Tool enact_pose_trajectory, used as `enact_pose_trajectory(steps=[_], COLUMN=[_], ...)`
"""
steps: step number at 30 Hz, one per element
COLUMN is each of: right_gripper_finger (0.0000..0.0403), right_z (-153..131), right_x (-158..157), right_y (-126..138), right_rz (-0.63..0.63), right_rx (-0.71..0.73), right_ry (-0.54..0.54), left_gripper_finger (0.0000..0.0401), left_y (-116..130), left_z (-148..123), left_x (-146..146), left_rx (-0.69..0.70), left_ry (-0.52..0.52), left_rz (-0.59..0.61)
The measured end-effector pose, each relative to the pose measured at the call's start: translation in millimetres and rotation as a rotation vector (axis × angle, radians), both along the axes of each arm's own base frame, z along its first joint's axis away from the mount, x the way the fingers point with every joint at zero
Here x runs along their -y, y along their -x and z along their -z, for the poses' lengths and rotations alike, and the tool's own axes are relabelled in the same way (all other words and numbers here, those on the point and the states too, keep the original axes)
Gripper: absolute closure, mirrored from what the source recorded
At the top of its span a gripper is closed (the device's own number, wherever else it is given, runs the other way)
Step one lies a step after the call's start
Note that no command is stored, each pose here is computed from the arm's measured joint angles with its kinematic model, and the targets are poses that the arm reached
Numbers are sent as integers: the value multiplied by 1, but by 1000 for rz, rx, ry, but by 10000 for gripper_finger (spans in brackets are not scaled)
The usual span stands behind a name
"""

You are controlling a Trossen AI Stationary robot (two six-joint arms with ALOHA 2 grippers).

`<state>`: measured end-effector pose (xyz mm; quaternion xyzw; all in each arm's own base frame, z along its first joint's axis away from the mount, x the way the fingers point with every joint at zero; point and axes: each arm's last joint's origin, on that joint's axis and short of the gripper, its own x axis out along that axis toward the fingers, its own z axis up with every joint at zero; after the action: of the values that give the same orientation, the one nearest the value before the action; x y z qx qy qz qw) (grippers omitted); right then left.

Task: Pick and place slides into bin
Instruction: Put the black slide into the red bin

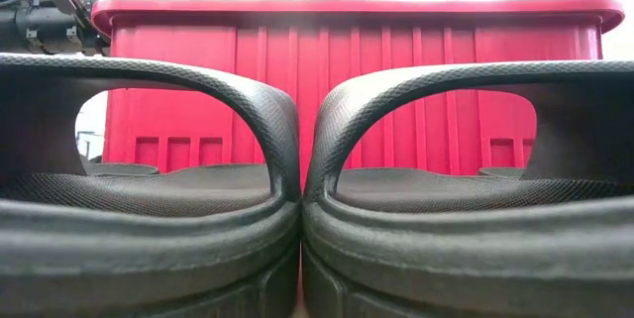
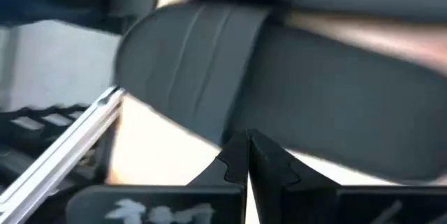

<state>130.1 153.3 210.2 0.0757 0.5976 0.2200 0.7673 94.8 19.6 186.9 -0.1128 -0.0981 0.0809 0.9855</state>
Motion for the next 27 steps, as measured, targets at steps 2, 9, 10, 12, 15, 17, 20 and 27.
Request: enact_pose_trajectory(steps=[2, 9, 10, 12, 15, 17, 20, 27], right_gripper_finger=[396, 328, 314, 286, 246, 223, 197, 179], right_z=[9, 16, 17, 17, 16, 16, 18, 36], right_x=[-1, -5, -5, -4, -2, 0, 2, 3], right_y=[1, -2, -2, -3, -6, -9, -12, -13], right_rz=[-5, 99, 118, 158, 217, 275, 300, 314], right_rx=[-9, -4, -8, -12, 10, 30, 40, 12], right_ry=[-74, -249, -248, -248, -243, -228, -214, -240], left_gripper_finger=[377, 377, 377, 377, 377, 377, 377, 377], left_y=[0, 0, 0, 0, 0, 0, 0, 0], left_z=[0, 0, 0, 0, 0, 0, 0, 0], left_x=[0, 0, 0, 0, 0, 0, 0, 0], left_rx=[0, 4, 5, 6, 9, 9, 11, 13], left_ry=[0, 23, 23, 31, 48, 48, 58, 65], left_rz=[0, 3, 3, 5, 7, 7, 10, 11])
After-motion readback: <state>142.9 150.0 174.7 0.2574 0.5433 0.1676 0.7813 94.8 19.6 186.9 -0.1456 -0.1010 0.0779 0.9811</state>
